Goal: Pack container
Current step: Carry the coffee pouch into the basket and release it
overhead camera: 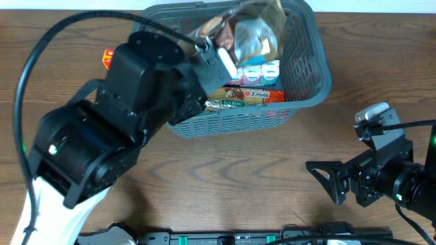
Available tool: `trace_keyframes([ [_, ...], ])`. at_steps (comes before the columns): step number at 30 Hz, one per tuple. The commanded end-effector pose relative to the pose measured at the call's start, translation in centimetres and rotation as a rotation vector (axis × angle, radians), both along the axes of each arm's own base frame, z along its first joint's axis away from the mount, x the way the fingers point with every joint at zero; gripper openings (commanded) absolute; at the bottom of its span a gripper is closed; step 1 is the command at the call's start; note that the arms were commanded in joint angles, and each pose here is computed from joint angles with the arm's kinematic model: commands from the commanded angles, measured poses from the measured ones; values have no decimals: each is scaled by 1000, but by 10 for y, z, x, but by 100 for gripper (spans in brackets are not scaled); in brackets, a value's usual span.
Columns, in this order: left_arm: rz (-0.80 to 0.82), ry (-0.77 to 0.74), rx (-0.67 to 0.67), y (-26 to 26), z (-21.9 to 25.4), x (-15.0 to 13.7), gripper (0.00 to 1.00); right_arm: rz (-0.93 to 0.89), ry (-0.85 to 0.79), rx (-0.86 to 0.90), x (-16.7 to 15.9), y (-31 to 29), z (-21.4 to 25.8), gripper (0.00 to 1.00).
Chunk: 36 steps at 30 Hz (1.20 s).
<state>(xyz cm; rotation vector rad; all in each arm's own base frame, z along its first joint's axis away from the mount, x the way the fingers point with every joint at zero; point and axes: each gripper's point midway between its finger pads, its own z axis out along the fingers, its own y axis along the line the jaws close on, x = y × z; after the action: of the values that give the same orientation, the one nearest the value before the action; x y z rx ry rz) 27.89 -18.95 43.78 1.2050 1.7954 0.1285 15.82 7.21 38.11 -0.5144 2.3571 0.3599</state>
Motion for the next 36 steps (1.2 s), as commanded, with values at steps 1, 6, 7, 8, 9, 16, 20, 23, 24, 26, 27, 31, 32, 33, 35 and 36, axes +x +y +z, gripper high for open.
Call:
trace_keyframes([
  [1, -53, -30, -114, -20, 22, 3, 6, 2, 5, 9, -1, 2, 0, 99],
  [6, -24, 48, -103, -47, -9, 36, 6, 2, 5, 9, -1, 2, 0, 99],
  [7, -23, 62, -93, -52, -17, 42, 6, 2, 5, 9, -1, 2, 0, 99],
  [8, -16, 78, -88, -56, -25, 49, 6, 2, 5, 9, -1, 2, 0, 99],
  [9, 1, 92, -95, -61, -31, 56, 6, 2, 5, 9, -1, 2, 0, 99],
  [16, 268, 184, -405, -81, -38, 98, 6, 2, 5, 9, -1, 2, 0, 99],
  [20, 343, 226, -545, -81, -29, 97, 6, 2, 5, 10, -1, 2, 0, 99],
  [23, 346, 259, -592, -84, -26, 92, 5, 2, 5, 9, -1, 2, 0, 99],
  [24, 334, 272, -602, -86, -25, 90, 32, 2, 5, 10, -1, 2, 0, 99],
  [26, 303, 293, -615, -90, -23, 84, 99, 2, 5, 10, -1, 2, 0, 99],
  [27, 297, 293, -622, -89, -20, 82, 99, 2, 5, 9, -1, 2, 0, 99],
  [31, 298, 264, -675, -77, 3, 70, 99, 2, 5, 9, -1, 2, 0, 99],
  [32, 320, 258, -704, -72, 9, 68, 98, 2, 5, 9, -1, 2, 0, 99],
  [33, 366, 246, -743, -62, 16, 66, 99, 2, 5, 9, -1, 2, 0, 99],
  [35, 464, 206, -792, -40, 27, 63, 99, 2, 5, 10, -1, 2, 0, 99],
  [36, 519, 182, -808, -28, 31, 62, 99, 2, 5, 10, -1, 2, 0, 99],
])
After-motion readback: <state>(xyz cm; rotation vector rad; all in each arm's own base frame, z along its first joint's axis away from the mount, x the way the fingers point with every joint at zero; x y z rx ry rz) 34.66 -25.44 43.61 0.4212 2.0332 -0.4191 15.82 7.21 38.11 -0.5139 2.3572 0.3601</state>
